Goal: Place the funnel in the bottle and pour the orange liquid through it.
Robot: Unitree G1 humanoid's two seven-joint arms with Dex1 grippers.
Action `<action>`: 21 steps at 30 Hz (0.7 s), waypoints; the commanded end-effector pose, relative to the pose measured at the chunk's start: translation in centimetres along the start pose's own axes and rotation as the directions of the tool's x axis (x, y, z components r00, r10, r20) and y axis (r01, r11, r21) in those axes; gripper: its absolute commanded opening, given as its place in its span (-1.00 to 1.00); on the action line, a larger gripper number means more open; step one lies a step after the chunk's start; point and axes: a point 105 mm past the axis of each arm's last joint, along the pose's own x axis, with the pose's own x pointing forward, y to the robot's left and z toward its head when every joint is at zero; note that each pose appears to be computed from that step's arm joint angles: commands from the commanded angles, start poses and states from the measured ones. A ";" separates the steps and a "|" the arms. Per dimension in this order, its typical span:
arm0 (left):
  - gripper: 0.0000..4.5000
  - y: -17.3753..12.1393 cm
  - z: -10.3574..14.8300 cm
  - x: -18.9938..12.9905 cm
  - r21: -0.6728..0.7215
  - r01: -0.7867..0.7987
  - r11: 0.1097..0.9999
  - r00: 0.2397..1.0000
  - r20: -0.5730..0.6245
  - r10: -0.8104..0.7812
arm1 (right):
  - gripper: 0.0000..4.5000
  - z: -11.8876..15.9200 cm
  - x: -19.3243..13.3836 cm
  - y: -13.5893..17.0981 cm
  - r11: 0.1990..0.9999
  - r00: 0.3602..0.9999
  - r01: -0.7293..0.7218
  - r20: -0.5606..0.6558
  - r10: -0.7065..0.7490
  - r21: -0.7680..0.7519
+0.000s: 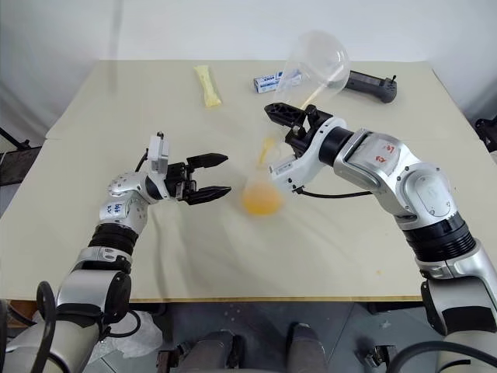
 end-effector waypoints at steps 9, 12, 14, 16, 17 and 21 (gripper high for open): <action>1.00 0.4 1.5 -0.4 0.065 0.026 0.998 0.999 -0.033 -0.024 | 0.08 -1.1 -0.7 -2.0 0.995 0.997 0.076 -0.027 -0.078 -0.065; 1.00 0.5 1.7 -0.5 0.073 0.023 0.997 0.999 -0.029 -0.021 | 0.08 -1.2 -0.7 -2.0 0.995 0.997 0.075 -0.027 -0.077 -0.066; 1.00 0.6 1.8 -0.5 0.076 0.020 0.997 1.000 -0.026 -0.018 | 0.08 -1.2 -0.7 -1.9 0.995 0.997 0.074 -0.026 -0.076 -0.067; 1.00 0.6 1.9 -0.5 0.077 0.016 0.997 1.000 -0.017 -0.015 | 0.08 -1.3 -0.7 -1.9 0.995 0.997 0.074 -0.026 -0.076 -0.070; 1.00 0.6 1.9 -0.4 0.077 0.015 0.997 1.000 -0.014 -0.014 | 0.08 -1.3 -0.7 -1.9 0.995 0.997 0.074 -0.026 -0.076 -0.071; 1.00 0.7 1.9 -0.4 0.075 0.012 0.997 1.000 -0.011 -0.011 | 0.08 -1.4 -0.7 -2.0 0.994 0.997 0.077 -0.024 -0.079 -0.082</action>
